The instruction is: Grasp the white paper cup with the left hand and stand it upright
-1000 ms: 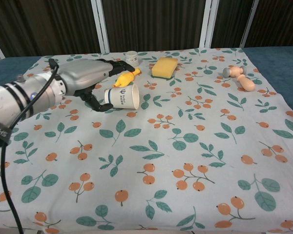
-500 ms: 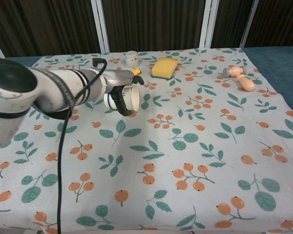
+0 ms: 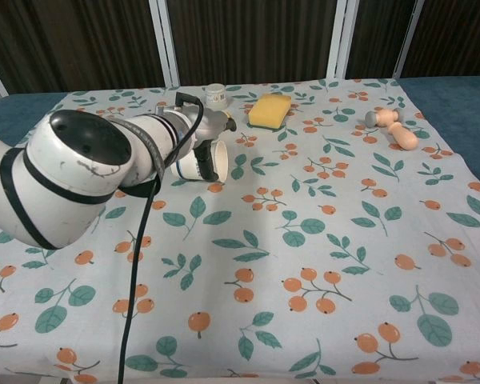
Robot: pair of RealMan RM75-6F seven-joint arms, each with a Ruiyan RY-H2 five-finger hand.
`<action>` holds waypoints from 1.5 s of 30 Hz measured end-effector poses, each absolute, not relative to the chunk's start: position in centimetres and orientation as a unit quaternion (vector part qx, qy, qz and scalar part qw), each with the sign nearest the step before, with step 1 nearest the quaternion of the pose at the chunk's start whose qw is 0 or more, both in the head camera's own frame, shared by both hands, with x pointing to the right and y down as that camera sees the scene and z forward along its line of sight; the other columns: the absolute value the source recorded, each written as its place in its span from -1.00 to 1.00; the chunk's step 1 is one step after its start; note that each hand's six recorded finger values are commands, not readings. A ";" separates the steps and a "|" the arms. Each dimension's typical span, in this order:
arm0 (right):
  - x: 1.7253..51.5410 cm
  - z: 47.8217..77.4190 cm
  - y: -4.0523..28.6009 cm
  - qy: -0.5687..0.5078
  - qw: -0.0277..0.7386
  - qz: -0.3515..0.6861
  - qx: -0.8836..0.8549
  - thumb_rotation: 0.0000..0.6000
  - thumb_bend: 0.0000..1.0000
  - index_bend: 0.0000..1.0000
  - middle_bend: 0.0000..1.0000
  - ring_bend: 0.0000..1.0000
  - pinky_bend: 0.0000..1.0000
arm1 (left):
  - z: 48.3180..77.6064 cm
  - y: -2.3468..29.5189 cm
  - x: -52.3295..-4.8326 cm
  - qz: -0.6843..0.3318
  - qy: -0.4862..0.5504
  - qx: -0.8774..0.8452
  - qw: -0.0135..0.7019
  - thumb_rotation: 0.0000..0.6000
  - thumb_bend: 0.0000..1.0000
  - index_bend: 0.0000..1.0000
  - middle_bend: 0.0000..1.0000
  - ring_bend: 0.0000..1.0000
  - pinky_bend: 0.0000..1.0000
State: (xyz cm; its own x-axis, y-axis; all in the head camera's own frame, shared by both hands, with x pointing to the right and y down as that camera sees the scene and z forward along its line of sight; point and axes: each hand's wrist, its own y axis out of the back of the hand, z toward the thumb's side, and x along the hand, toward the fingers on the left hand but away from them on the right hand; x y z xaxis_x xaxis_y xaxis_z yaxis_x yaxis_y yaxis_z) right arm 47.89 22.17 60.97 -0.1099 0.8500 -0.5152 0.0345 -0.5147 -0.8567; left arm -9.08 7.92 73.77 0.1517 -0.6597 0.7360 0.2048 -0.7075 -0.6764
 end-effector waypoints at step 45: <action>46.3 61.7 22.0 -0.357 0.321 0.643 -0.597 1.00 -0.97 -1.00 -1.00 -1.00 -1.00 | 70.8 8.9 -15.4 -0.418 0.427 -0.800 0.057 1.00 -0.34 -0.31 -0.47 -0.99 -1.00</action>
State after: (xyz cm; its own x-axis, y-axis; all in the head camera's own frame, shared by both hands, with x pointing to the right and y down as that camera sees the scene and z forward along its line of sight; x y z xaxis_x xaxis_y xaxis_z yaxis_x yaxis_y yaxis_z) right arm 46.26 21.96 61.73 -0.0825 0.8386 -0.5385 0.0134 -0.5394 -0.8419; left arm -15.44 8.90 70.80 0.2873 -0.7305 0.6195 -0.6353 -0.6294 -0.4476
